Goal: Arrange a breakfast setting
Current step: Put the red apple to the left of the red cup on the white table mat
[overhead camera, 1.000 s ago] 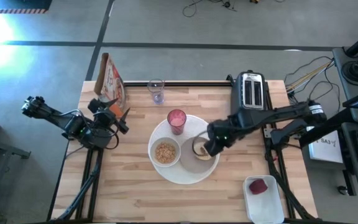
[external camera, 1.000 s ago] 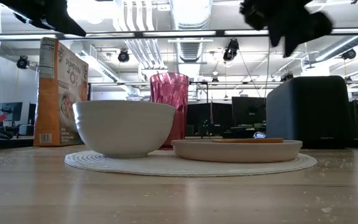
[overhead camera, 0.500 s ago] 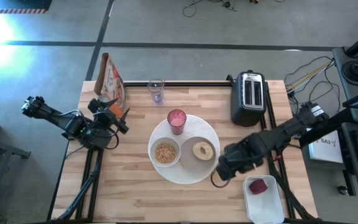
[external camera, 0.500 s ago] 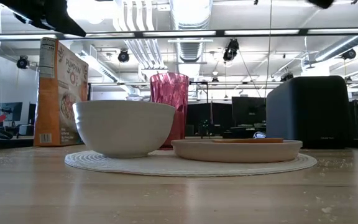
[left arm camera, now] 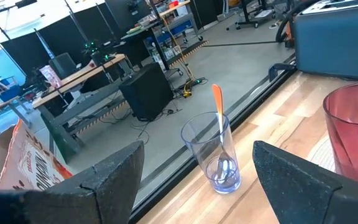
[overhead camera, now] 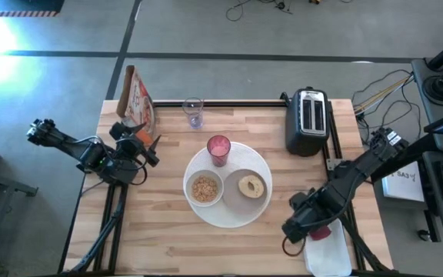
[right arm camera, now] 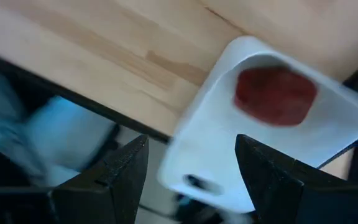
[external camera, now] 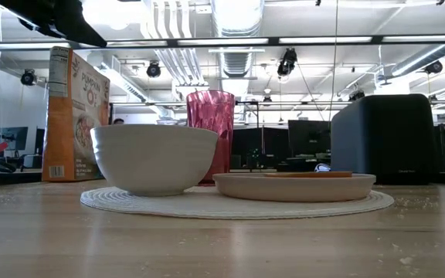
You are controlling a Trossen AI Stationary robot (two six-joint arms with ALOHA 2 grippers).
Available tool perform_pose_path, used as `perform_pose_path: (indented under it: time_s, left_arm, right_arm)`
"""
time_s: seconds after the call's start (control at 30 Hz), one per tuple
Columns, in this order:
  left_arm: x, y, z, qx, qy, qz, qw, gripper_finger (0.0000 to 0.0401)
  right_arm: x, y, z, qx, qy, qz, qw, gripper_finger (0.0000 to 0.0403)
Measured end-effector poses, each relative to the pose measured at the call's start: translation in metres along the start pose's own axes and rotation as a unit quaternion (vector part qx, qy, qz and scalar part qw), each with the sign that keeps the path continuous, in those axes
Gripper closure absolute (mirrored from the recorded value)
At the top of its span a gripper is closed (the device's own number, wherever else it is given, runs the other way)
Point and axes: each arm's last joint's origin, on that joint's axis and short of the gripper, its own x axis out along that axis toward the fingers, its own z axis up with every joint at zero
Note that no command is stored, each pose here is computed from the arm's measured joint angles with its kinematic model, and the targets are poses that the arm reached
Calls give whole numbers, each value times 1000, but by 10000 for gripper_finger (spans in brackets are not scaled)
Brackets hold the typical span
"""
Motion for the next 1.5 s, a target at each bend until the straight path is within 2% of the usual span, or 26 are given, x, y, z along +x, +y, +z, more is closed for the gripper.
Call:
perform_pose_path:
  time_s: [0.17,0.3,0.37,0.5,0.67,0.8,0.93,1.07,1.17,1.33,1.5]
  left_arm:
    - [0,0,0,0,0,0,1000,118]
    - [0,1,2,-8,-1,0,1000,118]
    - [-1,2,2,-12,-2,0,1000,118]
    - [-1,2,2,-20,-1,0,1000,118]
    - [-1,2,2,-48,-1,0,999,118]
    - [-1,1,2,-60,-1,0,998,118]
    - [-1,2,5,-70,-3,-1,998,118]
    - [-2,4,11,-81,-6,-2,997,118]
    - [-3,6,14,-89,-8,-3,996,118]
    - [-3,5,16,-95,-9,-4,995,118]
    - [-2,2,16,-93,-5,-11,996,118]
  right_arm:
    - [13,-6,-2,-133,1,-35,990,172]
    - [22,-7,-2,-244,7,-64,968,172]
    - [28,-5,-1,-306,13,-73,949,172]
    - [44,-5,-5,-419,35,-113,900,172]
    - [64,-5,-15,-508,63,-156,845,172]
    - [81,-7,-26,-546,78,-187,813,172]
    - [97,-9,-34,-575,62,-221,785,172]
    - [111,-11,-40,-589,39,-254,766,172]
    - [120,-12,-42,-589,42,-268,761,172]
    - [133,-17,-45,-571,43,-295,765,172]
    - [142,-18,-45,-566,49,-312,761,172]
